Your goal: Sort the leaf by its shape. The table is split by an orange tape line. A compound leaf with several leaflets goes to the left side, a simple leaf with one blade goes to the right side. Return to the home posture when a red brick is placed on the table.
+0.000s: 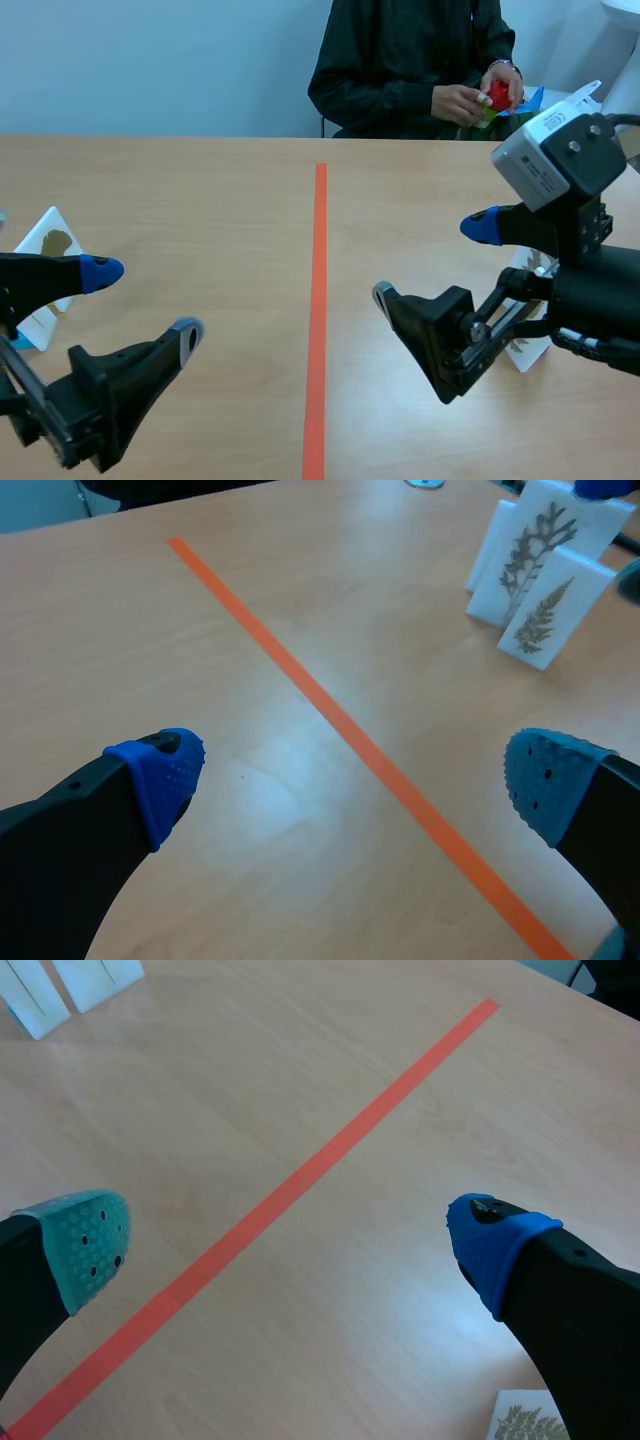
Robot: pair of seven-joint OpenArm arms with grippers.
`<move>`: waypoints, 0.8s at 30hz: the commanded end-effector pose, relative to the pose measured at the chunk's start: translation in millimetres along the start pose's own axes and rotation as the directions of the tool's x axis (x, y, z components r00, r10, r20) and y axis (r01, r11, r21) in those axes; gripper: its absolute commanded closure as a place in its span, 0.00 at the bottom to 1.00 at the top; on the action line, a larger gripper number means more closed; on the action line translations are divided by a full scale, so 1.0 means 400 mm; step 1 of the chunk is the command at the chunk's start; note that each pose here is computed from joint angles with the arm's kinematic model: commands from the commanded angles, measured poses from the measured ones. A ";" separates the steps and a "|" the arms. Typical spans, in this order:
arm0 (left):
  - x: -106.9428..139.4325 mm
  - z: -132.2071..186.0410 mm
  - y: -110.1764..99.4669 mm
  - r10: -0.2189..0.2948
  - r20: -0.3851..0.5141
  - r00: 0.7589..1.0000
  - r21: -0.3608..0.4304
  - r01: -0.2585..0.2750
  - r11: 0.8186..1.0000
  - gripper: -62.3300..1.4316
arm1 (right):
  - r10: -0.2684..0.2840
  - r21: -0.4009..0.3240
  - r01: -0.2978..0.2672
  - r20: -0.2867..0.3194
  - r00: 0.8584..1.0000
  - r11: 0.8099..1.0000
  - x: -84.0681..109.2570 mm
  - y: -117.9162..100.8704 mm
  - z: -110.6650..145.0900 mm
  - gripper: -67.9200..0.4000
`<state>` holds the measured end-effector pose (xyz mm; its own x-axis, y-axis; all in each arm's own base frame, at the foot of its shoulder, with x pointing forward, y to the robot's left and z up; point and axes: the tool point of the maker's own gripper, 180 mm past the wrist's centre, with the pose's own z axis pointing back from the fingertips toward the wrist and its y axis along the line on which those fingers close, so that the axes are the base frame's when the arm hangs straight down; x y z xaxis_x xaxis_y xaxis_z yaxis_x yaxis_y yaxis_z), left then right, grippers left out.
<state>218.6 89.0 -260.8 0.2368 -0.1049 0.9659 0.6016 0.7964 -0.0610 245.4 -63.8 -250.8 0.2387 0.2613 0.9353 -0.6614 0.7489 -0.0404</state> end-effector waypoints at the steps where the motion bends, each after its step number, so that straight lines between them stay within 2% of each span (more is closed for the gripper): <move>1: 0.019 -0.009 0.007 0.000 0.036 0.999 0.016 0.000 1.000 0.00 | -0.001 -0.016 0.001 0.033 0.999 1.000 0.021 -0.017 0.002 0.00; 7: 0.010 -0.023 -0.012 0.022 0.034 0.999 0.022 -0.023 0.999 0.00 | -0.001 -0.016 0.001 0.032 0.999 1.000 0.021 -0.017 0.002 0.00; 10: 0.006 -0.028 -0.017 0.004 0.026 1.000 0.022 -0.004 1.000 0.00 | -0.001 -0.016 0.001 0.032 0.999 1.000 0.021 -0.017 0.002 0.00; 24: -0.011 -0.046 -0.004 0.018 -0.017 1.000 0.077 -0.016 0.997 0.00 | -0.001 -0.016 0.001 0.036 0.999 1.000 0.022 -0.016 0.001 0.00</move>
<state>225.3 78.3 -277.3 0.2849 -0.1198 0.9511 0.5430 0.8378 -0.0571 245.5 -63.8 -250.7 0.2384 0.2611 0.9354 -0.6614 0.7489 -0.0404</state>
